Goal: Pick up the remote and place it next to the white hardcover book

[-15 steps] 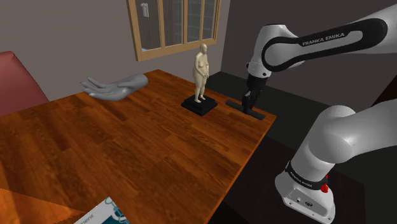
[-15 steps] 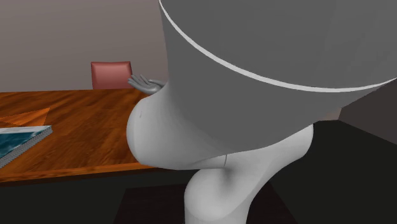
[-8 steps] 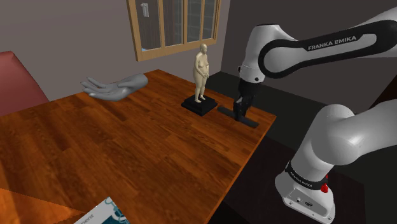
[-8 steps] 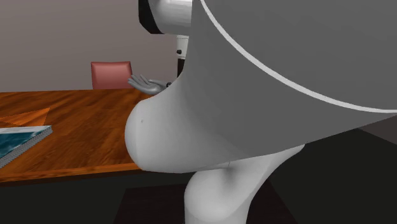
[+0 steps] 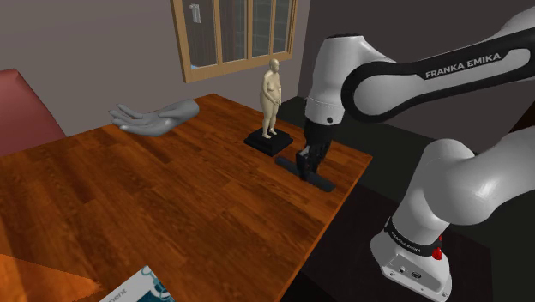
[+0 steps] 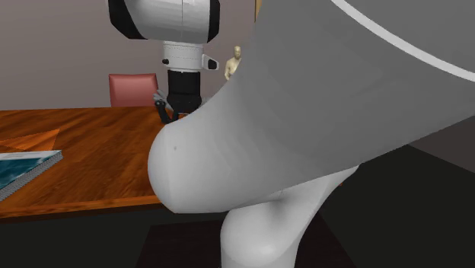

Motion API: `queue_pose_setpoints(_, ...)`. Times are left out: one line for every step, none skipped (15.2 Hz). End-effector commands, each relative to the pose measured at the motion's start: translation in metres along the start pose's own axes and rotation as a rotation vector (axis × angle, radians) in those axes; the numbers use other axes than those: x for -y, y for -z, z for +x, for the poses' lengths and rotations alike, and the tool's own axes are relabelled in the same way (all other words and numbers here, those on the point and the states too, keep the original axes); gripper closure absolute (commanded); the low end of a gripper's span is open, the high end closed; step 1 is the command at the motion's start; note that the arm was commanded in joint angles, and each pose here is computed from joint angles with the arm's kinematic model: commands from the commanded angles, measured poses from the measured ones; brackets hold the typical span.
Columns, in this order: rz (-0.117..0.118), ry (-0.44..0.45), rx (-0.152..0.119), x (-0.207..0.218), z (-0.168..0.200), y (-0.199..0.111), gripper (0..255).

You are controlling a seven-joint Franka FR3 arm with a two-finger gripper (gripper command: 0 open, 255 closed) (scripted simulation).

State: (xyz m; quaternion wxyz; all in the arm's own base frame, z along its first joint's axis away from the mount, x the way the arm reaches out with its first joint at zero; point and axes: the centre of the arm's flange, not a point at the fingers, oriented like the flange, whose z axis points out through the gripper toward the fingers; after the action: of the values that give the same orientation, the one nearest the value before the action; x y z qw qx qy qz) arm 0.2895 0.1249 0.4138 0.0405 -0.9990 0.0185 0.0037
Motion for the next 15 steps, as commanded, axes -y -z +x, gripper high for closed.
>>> queue_pose_setpoints(0.001,-0.002,0.0,0.027,-0.005,-0.002,255)
queue_pose_setpoints(0.001,-0.002,0.0,0.04,-0.006,-0.003,255)
queue_pose_setpoints(0.001,-0.002,0.0,0.053,-0.008,-0.005,255)
queue_pose_setpoints(0.001,-0.002,0.0,0.066,-0.009,-0.006,255)
queue_pose_setpoints(0.001,-0.002,0.0,0.079,-0.01,-0.007,255)
queue_pose_setpoints(0.001,-0.002,0.0,0.092,-0.012,-0.008,255)
queue_pose_setpoints(0.001,-0.002,0.0,0.106,-0.013,-0.009,255)
queue_pose_setpoints(0.001,-0.002,0.0,0.119,-0.014,-0.01,255)
queue_pose_setpoints(0.001,-0.002,0.0,0.132,-0.016,-0.011,255)
queue_pose_setpoints(0.001,-0.002,0.0,0.145,-0.017,-0.012,255)
queue_pose_setpoints(0.001,-0.002,0.0,0.158,-0.018,-0.013,255)
queue_pose_setpoints(0.001,-0.002,0.0,0.171,-0.02,-0.014,255)
queue_pose_setpoints(0.001,-0.002,0.0,0.184,-0.021,-0.015,255)
queue_pose_setpoints(0.001,-0.002,0.0,0.197,-0.022,-0.016,255)
queue_pose_setpoints(0.001,-0.002,0.0,0.21,-0.024,-0.017,255)
